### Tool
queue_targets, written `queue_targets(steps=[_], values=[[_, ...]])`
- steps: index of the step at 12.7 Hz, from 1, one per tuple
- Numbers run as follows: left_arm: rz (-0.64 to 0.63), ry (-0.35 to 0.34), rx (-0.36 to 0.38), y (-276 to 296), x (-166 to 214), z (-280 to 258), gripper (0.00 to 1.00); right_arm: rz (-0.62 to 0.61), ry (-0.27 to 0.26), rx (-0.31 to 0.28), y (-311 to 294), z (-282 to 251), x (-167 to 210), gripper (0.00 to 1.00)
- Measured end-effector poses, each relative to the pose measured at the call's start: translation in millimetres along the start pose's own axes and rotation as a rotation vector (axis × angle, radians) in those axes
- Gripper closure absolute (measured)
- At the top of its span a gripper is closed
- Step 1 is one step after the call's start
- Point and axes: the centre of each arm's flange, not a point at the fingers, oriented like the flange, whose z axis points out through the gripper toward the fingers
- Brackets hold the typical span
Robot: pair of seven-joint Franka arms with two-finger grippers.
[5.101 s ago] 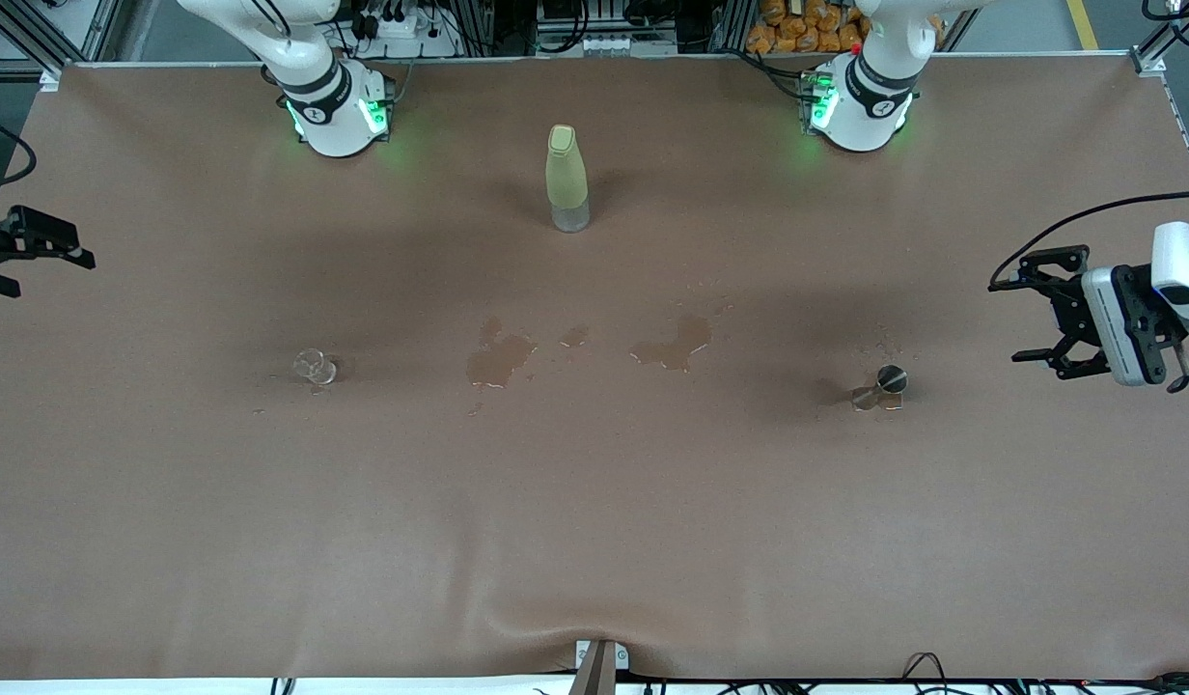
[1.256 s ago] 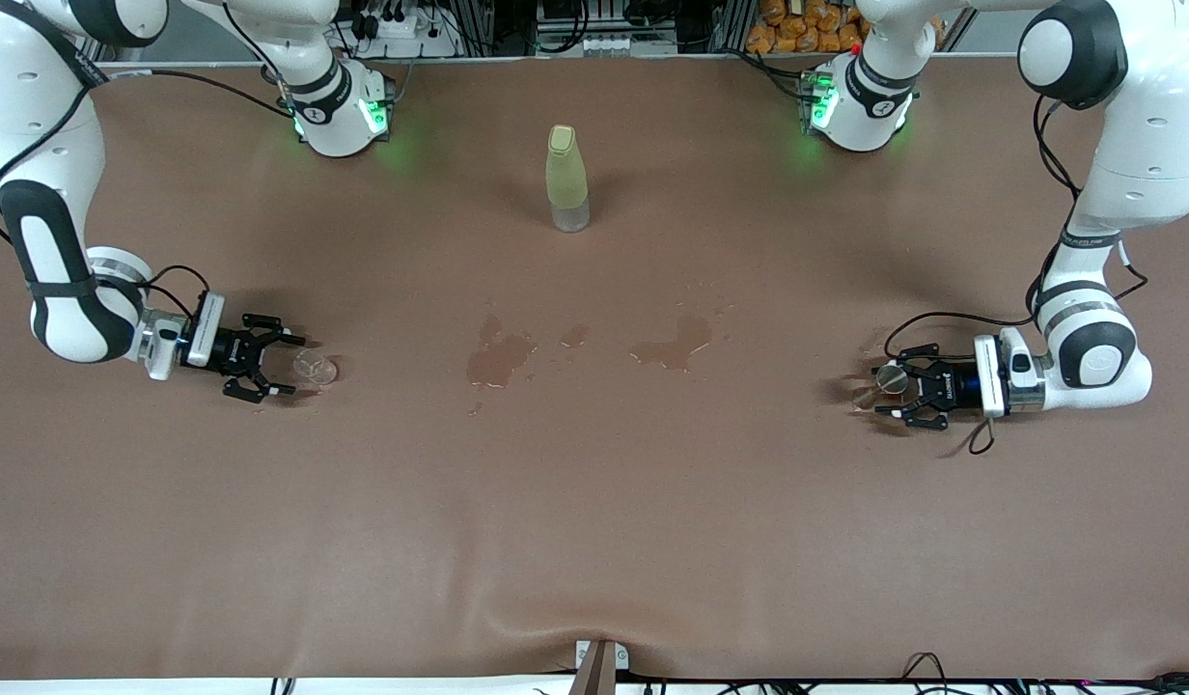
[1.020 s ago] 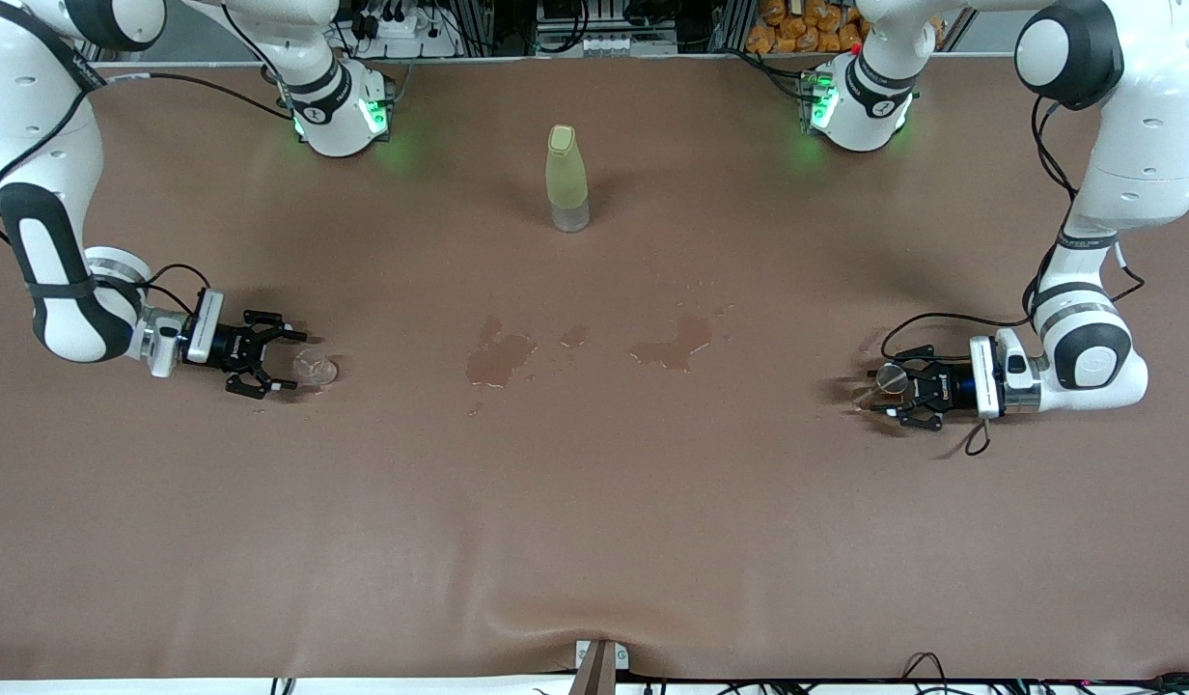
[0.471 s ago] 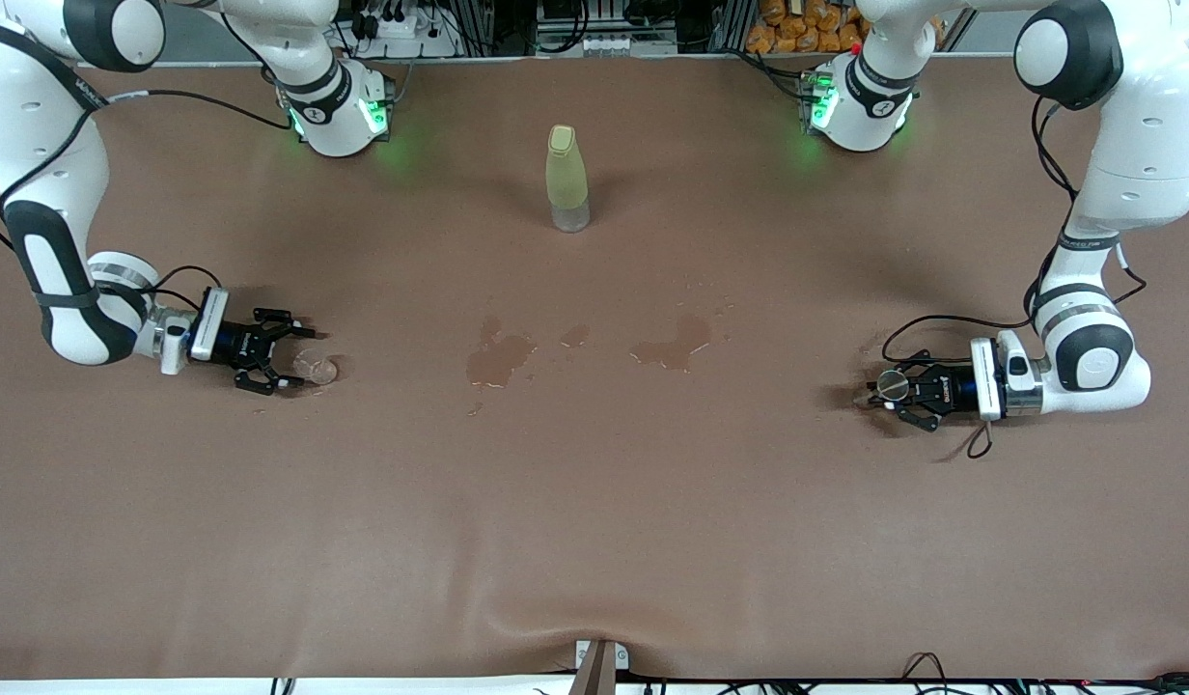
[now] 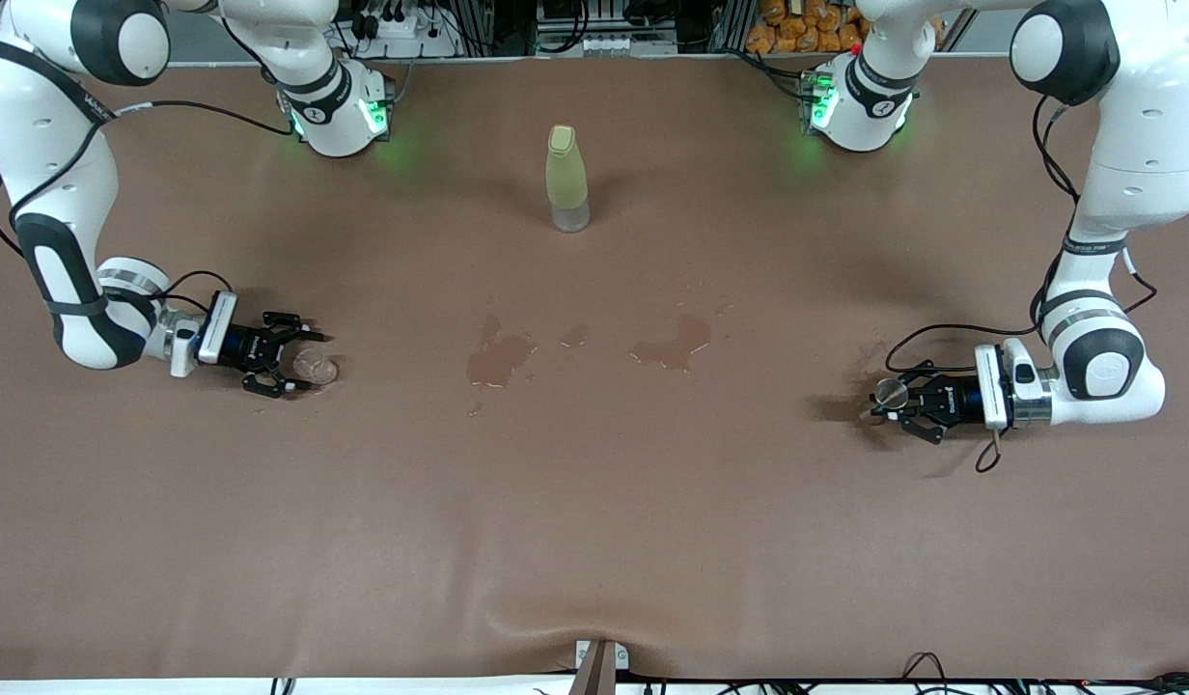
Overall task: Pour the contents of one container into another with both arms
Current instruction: 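Grasp the jigger with the left gripper while the right gripper grasps the beaker, then lift the jigger with the left gripper toward the beaker held by the right gripper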
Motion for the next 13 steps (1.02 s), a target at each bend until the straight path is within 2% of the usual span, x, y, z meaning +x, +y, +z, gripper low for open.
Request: queue_targets(steps=[6, 9, 13], values=[[-0.048, 0.07, -0.027, -39, 74, 61, 0.79, 0.006, 0.025, -0.013, 1, 12, -3, 0.0], [-0.017, 0.054, -0.028, -49, 94, 102, 0.79, 0.0, 0.039, -0.014, 6, 25, 2, 0.0], [0.014, 0.074, -0.036, -52, 127, 164, 0.79, 0.0, 0.044, -0.008, 8, 38, 4, 0.0]])
